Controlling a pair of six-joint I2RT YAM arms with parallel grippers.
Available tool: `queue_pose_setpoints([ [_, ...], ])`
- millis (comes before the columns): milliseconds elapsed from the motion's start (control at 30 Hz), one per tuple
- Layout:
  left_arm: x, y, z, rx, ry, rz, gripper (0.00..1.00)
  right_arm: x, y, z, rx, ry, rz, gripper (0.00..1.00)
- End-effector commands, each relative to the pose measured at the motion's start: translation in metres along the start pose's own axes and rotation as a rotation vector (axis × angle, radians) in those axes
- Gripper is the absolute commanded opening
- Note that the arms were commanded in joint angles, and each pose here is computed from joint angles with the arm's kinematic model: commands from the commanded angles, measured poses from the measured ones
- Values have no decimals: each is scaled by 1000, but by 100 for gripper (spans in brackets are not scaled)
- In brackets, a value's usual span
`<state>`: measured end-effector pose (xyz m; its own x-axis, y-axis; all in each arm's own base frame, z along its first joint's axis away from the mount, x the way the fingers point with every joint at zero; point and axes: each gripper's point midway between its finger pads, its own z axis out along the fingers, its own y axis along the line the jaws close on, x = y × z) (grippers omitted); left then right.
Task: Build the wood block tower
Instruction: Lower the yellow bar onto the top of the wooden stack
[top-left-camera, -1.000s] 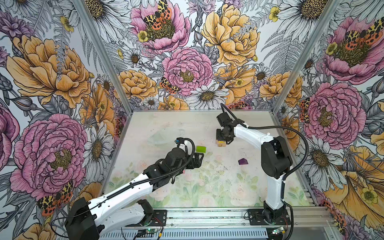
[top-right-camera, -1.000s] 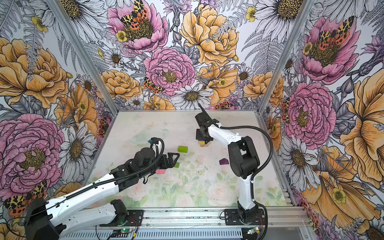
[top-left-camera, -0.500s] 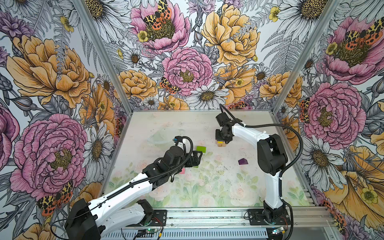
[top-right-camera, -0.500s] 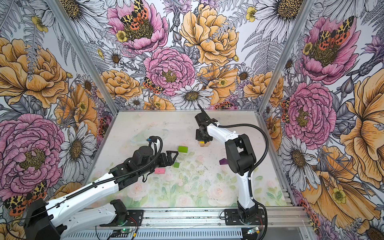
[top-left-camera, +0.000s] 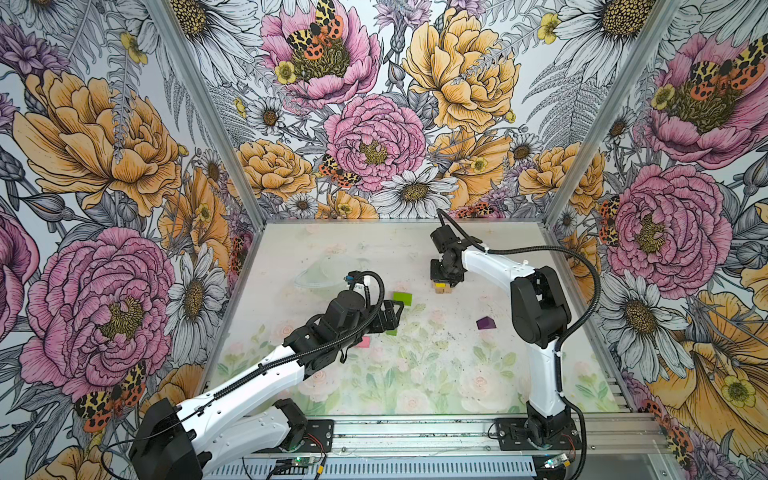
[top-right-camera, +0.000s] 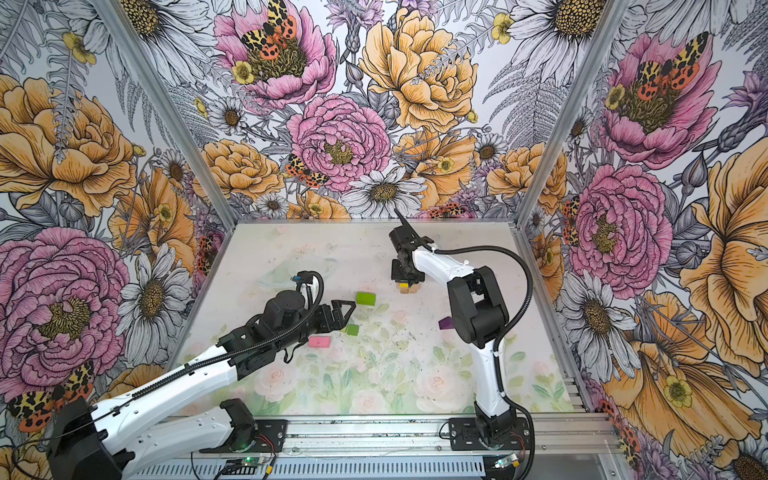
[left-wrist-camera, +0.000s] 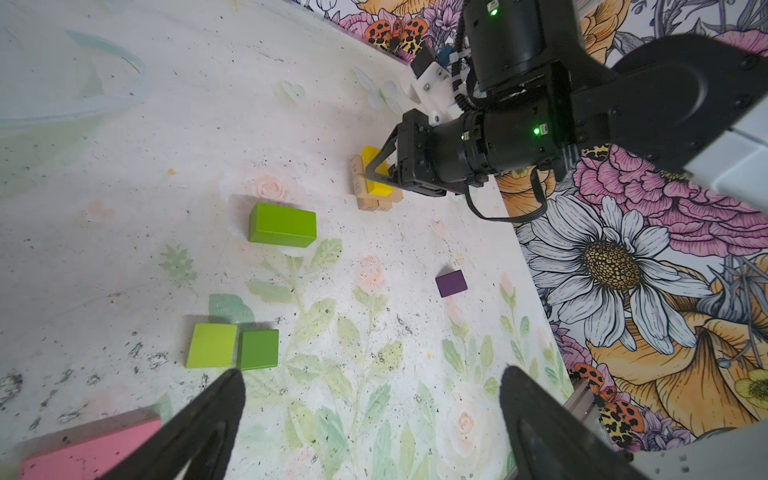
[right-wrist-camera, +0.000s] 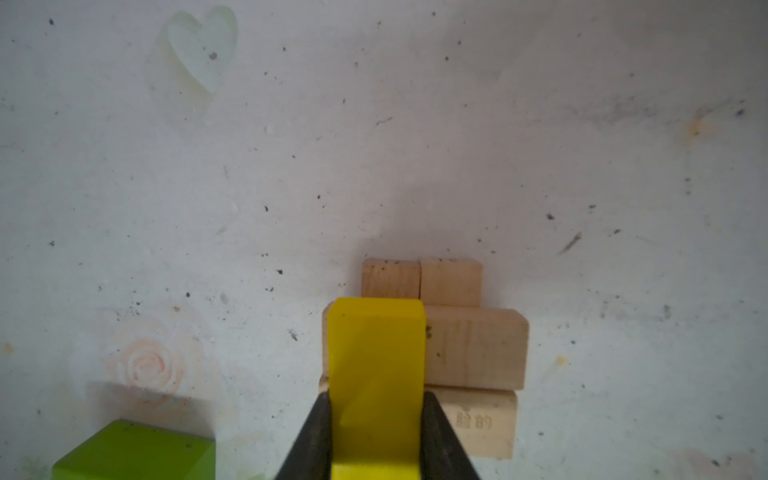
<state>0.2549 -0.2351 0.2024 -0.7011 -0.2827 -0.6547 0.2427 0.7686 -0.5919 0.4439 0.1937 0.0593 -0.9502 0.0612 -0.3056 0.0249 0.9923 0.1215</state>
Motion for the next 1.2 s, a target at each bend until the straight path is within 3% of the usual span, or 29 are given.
queue_pose_setpoints([
  [0, -7, -4, 0, 28, -21, 7, 97, -9, -2, 1, 4, -13, 0, 27],
  [1167, -5, 3, 3, 17, -19, -5, 97, -6, -2, 6, -6, 13, 19, 35],
])
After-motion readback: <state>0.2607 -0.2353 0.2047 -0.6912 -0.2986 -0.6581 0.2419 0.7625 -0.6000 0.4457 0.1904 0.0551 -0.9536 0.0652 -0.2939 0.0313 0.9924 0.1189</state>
